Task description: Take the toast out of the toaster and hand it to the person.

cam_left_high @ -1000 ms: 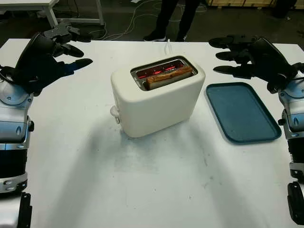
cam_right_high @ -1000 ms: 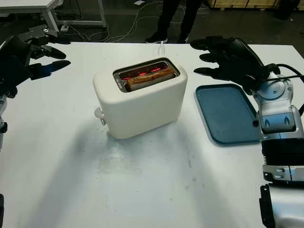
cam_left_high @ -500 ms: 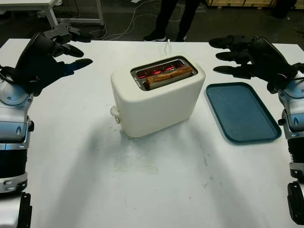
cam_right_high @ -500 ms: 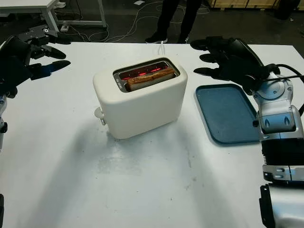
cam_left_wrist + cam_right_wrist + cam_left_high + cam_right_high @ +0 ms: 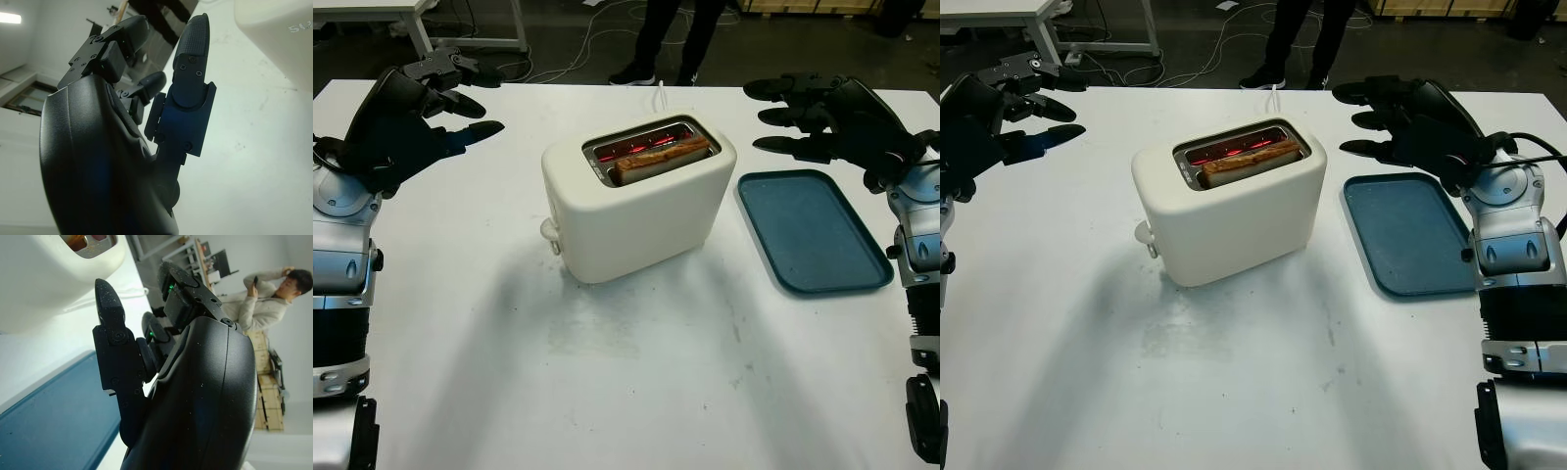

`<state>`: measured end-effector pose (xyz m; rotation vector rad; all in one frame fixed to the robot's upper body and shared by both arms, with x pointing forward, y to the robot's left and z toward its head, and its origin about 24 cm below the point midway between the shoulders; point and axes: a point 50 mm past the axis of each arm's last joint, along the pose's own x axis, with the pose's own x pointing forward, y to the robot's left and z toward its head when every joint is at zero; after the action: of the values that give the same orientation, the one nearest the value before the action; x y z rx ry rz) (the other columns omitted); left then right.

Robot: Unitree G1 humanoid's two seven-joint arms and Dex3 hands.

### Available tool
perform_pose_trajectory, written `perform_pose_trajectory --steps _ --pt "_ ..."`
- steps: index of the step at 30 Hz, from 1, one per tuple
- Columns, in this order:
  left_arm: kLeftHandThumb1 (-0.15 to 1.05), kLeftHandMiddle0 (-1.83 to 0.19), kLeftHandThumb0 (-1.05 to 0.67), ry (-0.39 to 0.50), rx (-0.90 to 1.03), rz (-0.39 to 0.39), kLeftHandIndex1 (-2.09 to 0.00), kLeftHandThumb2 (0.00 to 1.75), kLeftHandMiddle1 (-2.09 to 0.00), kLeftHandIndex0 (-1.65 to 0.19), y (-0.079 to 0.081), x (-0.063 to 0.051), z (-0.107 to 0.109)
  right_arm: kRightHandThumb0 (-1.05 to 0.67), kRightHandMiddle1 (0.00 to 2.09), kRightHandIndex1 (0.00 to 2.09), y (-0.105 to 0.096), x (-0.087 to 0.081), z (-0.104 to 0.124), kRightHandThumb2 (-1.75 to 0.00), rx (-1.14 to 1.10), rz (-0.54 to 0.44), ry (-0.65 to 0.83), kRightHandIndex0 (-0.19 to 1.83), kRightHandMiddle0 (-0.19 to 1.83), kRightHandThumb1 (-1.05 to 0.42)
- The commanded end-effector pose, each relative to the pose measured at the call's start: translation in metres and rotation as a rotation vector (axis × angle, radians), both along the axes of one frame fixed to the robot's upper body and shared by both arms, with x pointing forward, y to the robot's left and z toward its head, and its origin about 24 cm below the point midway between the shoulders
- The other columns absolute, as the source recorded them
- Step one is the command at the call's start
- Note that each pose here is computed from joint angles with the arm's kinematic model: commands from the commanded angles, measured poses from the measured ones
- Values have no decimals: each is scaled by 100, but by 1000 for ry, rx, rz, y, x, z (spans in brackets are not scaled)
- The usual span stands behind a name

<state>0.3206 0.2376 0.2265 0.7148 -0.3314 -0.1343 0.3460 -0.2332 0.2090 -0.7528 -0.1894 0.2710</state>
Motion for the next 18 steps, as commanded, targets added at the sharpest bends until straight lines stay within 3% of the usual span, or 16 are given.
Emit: perform_pose_trajectory --steps 1,18 --pt "92 -36 -60 -7 23 3 -66 15 -95 -41 1 0 -1 -38 1 1 2 1 3 -3 -2 11 -13 63 59 -92" --pt "92 -35 -59 -1 11 0 -66 14 -95 -41 0 0 0 -39 1 1 2 2 3 -3 9 15 -4 62 58 -92"
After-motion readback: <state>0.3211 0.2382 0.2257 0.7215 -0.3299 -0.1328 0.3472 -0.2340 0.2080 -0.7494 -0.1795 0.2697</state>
